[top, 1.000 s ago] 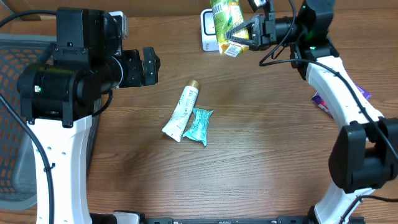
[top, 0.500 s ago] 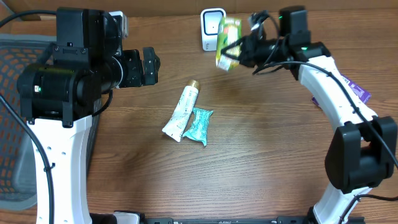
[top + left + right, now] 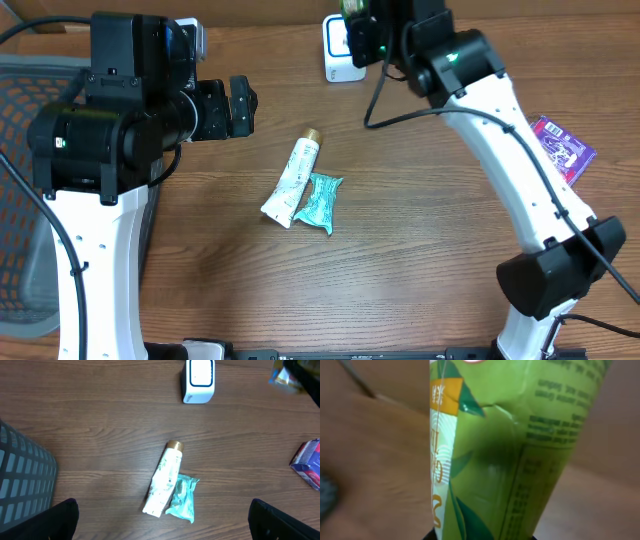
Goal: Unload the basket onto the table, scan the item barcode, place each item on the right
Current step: 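Carry the green pouch up toward the white scanner, then hold the green pouch's barcode in front of the scanner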
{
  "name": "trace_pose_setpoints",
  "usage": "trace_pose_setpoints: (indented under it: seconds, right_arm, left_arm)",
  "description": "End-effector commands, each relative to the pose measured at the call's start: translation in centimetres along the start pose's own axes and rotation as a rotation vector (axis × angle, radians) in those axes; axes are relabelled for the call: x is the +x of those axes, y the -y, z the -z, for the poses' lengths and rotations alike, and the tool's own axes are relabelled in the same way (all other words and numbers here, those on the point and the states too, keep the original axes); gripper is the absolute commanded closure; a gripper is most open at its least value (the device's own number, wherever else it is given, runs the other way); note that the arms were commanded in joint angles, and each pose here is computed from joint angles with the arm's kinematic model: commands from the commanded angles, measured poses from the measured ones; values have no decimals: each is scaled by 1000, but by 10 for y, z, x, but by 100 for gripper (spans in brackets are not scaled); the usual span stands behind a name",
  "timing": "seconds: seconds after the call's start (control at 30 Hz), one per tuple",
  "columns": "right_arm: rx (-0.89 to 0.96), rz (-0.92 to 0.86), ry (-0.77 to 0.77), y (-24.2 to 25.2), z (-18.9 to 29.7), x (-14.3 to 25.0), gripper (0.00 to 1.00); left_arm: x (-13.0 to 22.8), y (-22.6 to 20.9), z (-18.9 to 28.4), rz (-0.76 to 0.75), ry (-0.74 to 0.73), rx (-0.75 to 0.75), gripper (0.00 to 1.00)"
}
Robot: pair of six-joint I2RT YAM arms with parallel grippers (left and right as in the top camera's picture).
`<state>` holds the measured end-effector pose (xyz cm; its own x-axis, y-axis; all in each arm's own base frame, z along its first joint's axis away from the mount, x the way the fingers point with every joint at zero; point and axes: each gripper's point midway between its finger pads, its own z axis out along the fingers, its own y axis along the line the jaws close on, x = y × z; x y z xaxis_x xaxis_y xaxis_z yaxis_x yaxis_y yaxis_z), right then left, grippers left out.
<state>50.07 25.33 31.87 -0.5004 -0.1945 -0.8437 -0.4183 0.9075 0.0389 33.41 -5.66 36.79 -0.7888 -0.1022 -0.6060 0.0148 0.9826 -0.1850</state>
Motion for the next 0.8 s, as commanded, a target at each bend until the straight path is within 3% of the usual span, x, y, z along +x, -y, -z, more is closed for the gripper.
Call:
trace_pose_setpoints:
  seconds: [0.0,0.3,0.77]
  right_arm:
    - [229,163,26,33,-8,-9,96]
    - [426,256,51,67,-78,5,96]
    - [415,603,-96,72,-154,66,96]
  left_arm:
    - [-2,0,0,-20,5,-2,1]
    - [-2,0,0,-20,5,-2,0]
    - [-2,0,0,-20,5,-2,0]
